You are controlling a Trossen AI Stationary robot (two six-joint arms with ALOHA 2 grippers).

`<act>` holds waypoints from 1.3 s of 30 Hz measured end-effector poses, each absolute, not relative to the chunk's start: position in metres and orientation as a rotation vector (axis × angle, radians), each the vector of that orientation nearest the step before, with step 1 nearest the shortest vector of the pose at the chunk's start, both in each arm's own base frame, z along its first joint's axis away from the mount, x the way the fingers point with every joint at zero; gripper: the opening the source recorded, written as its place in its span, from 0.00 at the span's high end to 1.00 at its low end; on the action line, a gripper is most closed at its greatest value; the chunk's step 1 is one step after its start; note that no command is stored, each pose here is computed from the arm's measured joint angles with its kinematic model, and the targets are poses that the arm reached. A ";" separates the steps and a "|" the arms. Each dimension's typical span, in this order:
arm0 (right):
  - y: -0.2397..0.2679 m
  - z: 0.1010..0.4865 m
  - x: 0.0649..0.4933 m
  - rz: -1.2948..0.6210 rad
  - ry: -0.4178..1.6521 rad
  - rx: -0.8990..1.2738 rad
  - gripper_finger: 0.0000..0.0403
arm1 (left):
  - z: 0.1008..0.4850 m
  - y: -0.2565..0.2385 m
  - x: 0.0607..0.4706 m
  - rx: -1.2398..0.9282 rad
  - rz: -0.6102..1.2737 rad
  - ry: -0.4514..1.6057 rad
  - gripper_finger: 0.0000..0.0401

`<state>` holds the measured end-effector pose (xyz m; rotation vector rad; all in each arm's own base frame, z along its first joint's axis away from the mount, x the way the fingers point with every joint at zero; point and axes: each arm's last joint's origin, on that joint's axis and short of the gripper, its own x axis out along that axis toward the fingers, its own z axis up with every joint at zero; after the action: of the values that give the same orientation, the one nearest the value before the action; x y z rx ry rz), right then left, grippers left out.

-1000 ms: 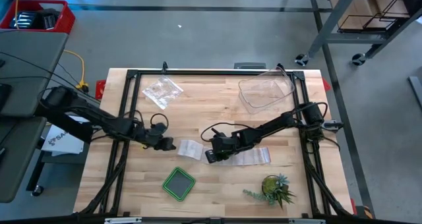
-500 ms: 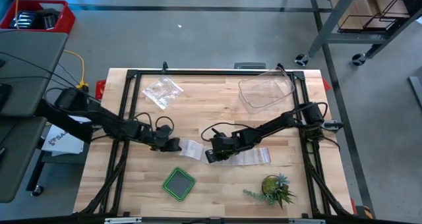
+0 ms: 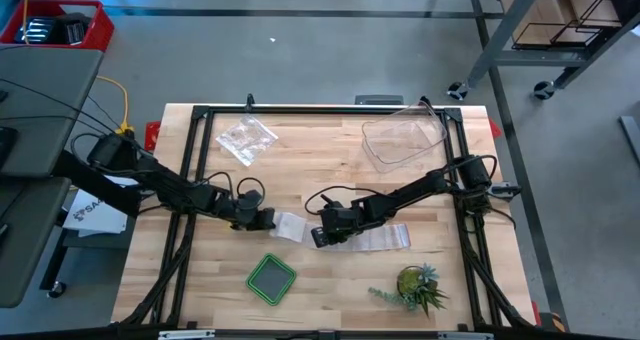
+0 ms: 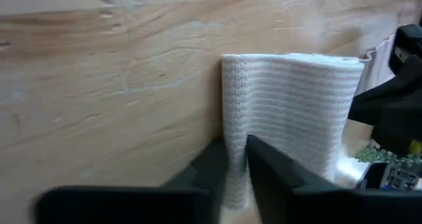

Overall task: Roll bandage
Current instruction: Roll the white bandage

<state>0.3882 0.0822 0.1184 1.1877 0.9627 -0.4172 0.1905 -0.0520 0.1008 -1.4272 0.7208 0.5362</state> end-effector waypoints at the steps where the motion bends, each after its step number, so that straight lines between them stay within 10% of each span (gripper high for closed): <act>1: 0.082 0.118 0.388 -0.416 0.962 1.188 1.00 | 0.101 -0.052 0.190 -1.425 0.533 0.721 0.95; 39: 0.080 0.116 0.387 -0.468 0.978 1.230 1.00 | 0.156 -0.072 0.191 -1.359 0.584 0.691 1.00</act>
<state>0.3868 0.0796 0.1164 1.2305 0.9785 -0.4681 0.1907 -0.0719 0.1557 -1.3587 0.6905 0.5836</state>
